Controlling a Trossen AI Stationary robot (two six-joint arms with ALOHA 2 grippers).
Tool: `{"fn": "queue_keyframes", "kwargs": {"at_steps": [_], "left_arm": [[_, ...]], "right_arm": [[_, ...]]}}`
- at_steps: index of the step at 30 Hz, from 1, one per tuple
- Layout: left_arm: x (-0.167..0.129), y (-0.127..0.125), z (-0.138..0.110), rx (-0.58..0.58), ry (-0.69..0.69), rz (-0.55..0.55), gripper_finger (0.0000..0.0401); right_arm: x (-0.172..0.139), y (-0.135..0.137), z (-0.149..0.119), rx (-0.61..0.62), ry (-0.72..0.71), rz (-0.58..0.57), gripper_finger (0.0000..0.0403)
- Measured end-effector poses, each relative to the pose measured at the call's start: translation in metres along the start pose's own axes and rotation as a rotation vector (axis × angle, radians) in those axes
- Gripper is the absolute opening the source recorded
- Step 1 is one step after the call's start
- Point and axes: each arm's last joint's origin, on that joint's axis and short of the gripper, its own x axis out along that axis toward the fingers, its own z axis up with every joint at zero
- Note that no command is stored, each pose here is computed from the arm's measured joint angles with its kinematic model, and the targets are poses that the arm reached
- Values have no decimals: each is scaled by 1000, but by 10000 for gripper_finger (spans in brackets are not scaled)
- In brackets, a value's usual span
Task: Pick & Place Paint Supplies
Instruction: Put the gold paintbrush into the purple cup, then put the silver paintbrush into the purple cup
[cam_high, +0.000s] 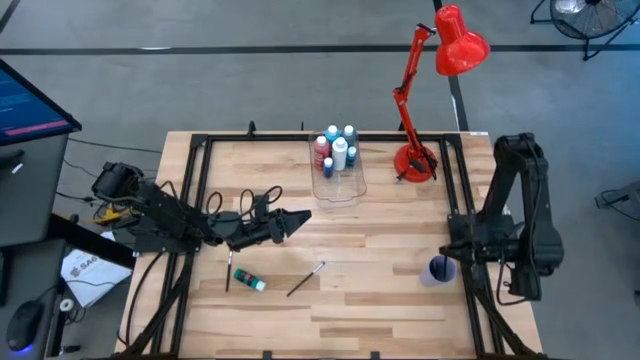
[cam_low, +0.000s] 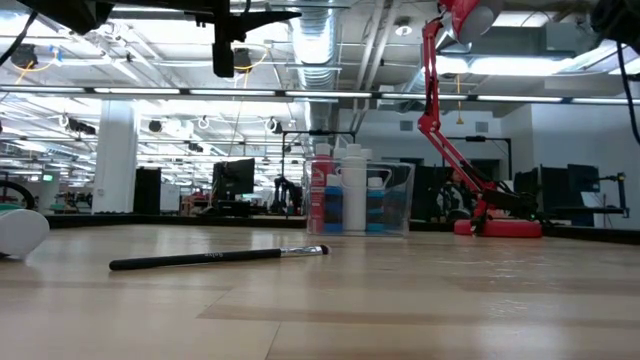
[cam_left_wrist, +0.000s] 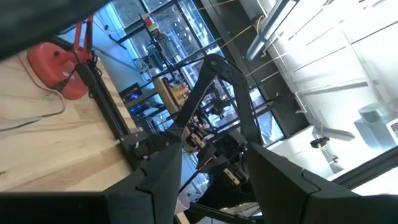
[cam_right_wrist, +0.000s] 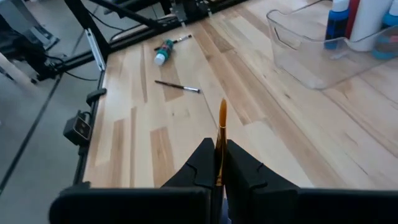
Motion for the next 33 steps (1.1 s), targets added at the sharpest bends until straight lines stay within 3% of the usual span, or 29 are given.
{"fn": "queue_keyframes", "kwargs": {"at_steps": [9, 17, 24, 33], "left_arm": [[-1, -1, -1, -10, 3, -2, 175], [-1, -1, -1, -18, 4, -2, 175], [-1, -1, -1, -19, 6, -3, 175], [-1, -1, -1, -19, 6, -3, 175]], "right_arm": [[2, 3, -9, -42, 46, -57, 16], [9, -1, -26, 7, 63, -38, 7], [9, 1, -27, 30, 70, -28, 35], [8, 2, -28, 37, 84, -18, 27]]}}
